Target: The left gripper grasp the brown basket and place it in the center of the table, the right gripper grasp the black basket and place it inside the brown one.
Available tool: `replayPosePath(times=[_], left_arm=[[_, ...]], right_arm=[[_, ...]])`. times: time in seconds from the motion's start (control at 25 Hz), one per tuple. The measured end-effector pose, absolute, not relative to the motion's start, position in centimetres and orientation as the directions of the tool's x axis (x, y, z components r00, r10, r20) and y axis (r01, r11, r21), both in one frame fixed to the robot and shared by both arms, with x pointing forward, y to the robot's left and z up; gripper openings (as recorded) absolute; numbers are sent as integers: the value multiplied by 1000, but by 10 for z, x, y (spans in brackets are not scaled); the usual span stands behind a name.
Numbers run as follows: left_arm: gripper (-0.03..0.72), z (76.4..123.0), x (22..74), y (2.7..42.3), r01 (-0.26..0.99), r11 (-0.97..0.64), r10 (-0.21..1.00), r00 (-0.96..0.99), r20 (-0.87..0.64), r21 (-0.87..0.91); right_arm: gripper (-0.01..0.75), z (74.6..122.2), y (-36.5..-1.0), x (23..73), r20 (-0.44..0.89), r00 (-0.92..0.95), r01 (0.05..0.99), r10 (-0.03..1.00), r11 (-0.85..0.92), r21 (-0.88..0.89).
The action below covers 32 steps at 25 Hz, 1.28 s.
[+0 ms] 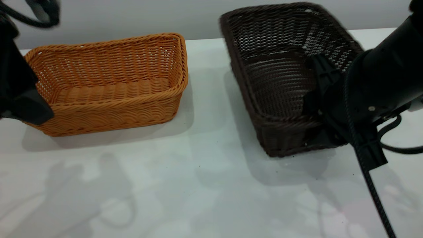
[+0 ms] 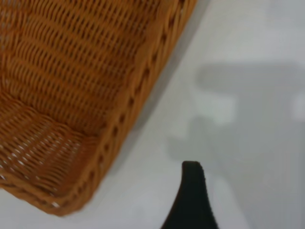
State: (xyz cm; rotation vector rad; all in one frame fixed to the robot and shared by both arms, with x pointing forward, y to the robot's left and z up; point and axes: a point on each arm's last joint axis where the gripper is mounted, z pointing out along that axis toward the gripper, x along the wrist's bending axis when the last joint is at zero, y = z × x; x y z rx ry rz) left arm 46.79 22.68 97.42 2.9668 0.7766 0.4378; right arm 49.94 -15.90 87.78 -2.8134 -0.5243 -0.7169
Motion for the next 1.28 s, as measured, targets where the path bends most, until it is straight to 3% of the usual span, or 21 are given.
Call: replayPosePath(times=[0.24,0.84,1.28], left_arm=[[508,956,483,224,401,-912,406,861,307,81],[508,917,517,212,193,-979,203,888,413,67],[480,887,539,221,246,-969,242,902,357,36]], right_arm=[[225,890,-159,500,538,750,485,386,-873,-50],[225,895,-158,500,553,656,600,513,-799,30],[225,894,-160,500,547,643,609,536,-791,60]])
